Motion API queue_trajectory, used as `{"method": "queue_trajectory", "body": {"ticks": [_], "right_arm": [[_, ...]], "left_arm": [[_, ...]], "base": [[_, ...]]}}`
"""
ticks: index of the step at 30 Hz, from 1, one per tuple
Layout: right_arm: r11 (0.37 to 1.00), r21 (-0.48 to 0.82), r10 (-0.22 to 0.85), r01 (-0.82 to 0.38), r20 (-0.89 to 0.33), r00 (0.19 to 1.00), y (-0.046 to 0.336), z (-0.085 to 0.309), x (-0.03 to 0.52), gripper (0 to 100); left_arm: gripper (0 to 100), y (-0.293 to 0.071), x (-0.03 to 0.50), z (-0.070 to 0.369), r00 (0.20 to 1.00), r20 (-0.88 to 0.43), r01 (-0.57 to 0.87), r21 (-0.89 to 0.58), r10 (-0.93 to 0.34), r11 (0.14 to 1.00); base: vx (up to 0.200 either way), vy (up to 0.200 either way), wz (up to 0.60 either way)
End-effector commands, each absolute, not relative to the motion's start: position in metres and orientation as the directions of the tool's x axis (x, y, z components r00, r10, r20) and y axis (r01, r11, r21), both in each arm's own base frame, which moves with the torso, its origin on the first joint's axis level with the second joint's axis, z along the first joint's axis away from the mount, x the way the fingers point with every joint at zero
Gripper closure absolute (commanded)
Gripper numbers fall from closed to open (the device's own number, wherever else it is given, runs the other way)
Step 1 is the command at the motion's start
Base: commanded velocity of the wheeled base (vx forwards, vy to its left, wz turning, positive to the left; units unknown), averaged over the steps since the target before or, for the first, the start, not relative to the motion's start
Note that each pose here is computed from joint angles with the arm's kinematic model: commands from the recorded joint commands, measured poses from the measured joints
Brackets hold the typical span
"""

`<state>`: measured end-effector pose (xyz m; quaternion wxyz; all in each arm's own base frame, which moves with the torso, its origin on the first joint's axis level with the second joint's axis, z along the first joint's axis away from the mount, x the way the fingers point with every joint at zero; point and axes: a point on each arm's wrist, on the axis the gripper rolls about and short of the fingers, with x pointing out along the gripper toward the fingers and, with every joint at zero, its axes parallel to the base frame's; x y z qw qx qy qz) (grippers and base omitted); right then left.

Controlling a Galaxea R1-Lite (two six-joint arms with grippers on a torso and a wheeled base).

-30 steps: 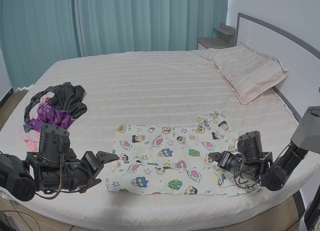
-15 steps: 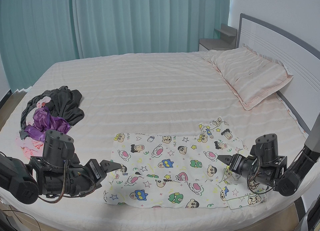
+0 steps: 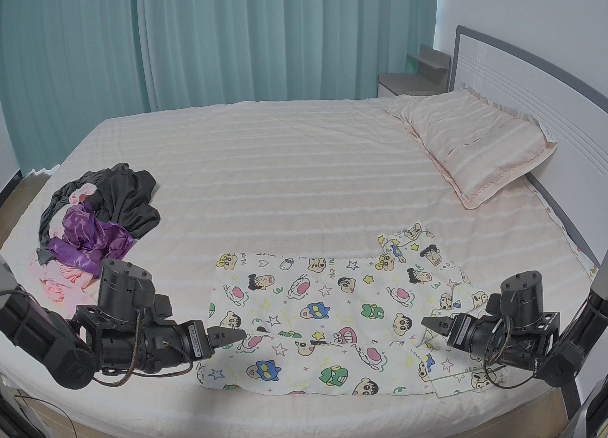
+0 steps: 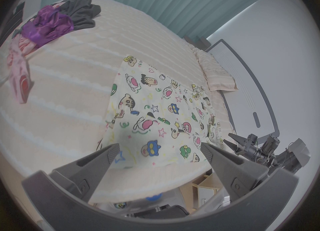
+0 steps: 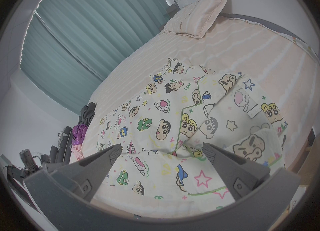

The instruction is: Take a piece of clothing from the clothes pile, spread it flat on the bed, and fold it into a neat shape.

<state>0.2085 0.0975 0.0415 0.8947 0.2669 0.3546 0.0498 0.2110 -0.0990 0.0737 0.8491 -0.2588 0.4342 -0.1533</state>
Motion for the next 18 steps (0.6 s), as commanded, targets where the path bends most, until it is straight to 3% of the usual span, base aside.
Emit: {"method": "queue_trajectory", "body": {"ticks": [1,18], "right_arm": [[0.848,0.519,0.292,0.105,-0.623,0.726,0.090,0.034,0.193,0],[0.845,0.525,0.299,0.100,-0.618,0.727,0.083,0.024,0.180,0]], "left_arm": [[0,-0.099,0.227,0.034,0.531,-0.707,0.028,-0.537,-0.468,0.843],[0,-0.082,0.219,0.018,0.547,-0.656,0.113,-0.558,-0.520,0.822]], "base": [[0.000,0.000,0.00],[0.000,0.000,0.00]]}}
